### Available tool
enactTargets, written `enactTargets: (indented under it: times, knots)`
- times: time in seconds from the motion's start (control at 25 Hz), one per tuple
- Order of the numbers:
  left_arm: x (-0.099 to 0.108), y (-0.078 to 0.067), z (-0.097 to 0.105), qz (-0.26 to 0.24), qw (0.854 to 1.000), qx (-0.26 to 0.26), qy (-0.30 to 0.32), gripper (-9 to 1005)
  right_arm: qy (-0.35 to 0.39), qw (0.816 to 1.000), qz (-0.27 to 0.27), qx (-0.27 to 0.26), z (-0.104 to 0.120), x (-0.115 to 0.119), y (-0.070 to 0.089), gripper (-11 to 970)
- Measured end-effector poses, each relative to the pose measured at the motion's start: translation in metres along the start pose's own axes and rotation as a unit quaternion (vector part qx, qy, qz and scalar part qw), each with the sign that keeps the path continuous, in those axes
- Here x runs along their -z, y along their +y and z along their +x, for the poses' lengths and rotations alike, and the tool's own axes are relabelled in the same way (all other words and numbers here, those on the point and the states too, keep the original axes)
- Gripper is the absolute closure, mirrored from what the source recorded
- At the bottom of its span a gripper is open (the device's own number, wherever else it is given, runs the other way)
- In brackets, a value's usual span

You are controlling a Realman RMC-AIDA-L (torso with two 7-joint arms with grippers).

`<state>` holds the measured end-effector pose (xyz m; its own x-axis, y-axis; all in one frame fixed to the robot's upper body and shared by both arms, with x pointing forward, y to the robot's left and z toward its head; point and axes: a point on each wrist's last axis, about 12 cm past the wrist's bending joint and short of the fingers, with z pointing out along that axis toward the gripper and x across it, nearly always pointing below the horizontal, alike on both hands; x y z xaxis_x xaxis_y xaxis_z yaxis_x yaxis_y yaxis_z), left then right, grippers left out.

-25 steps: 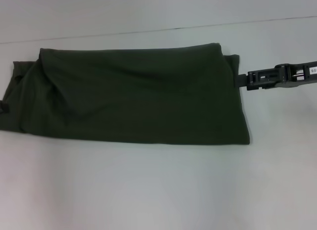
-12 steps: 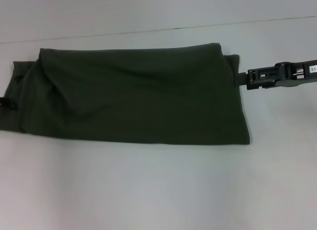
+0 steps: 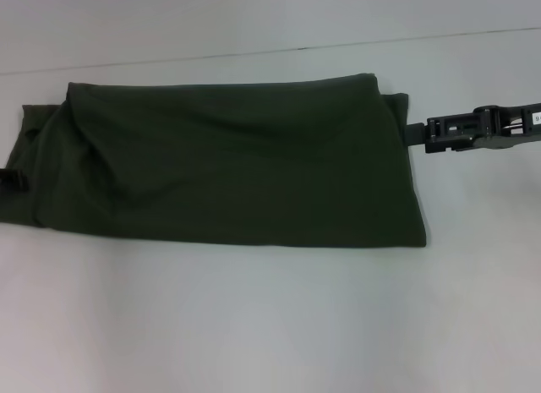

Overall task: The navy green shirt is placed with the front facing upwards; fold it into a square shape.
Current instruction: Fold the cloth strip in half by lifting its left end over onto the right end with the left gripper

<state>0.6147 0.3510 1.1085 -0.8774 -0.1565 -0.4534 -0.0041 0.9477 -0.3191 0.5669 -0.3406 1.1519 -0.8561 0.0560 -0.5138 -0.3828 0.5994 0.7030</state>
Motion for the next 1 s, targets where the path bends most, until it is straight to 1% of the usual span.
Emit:
enactTargets:
  times: [0.28, 0.56, 0.72, 1.0]
  knots:
    - [-0.003, 0.0, 0.002, 0.0, 1.0, 0.001, 0.002, 45, 0.001, 1.0, 0.001, 0.004, -0.003, -0.001, 0.001, 29]
    - [-0.01, -0.006, 0.001, 0.007, 1.0, -0.003, 0.011, 45, 0.001, 1.0, 0.001, 0.003, -0.003, -0.002, 0.001, 29]
    - [-0.011, -0.007, 0.001, 0.007, 1.0, -0.005, 0.013, 45, 0.002, 1.0, 0.0, 0.0, -0.002, -0.002, 0.0, 29]
    - [-0.012, -0.009, 0.005, 0.006, 0.999, -0.016, 0.033, 44, 0.0, 1.0, 0.0, 0.0, -0.002, -0.001, 0.0, 29]
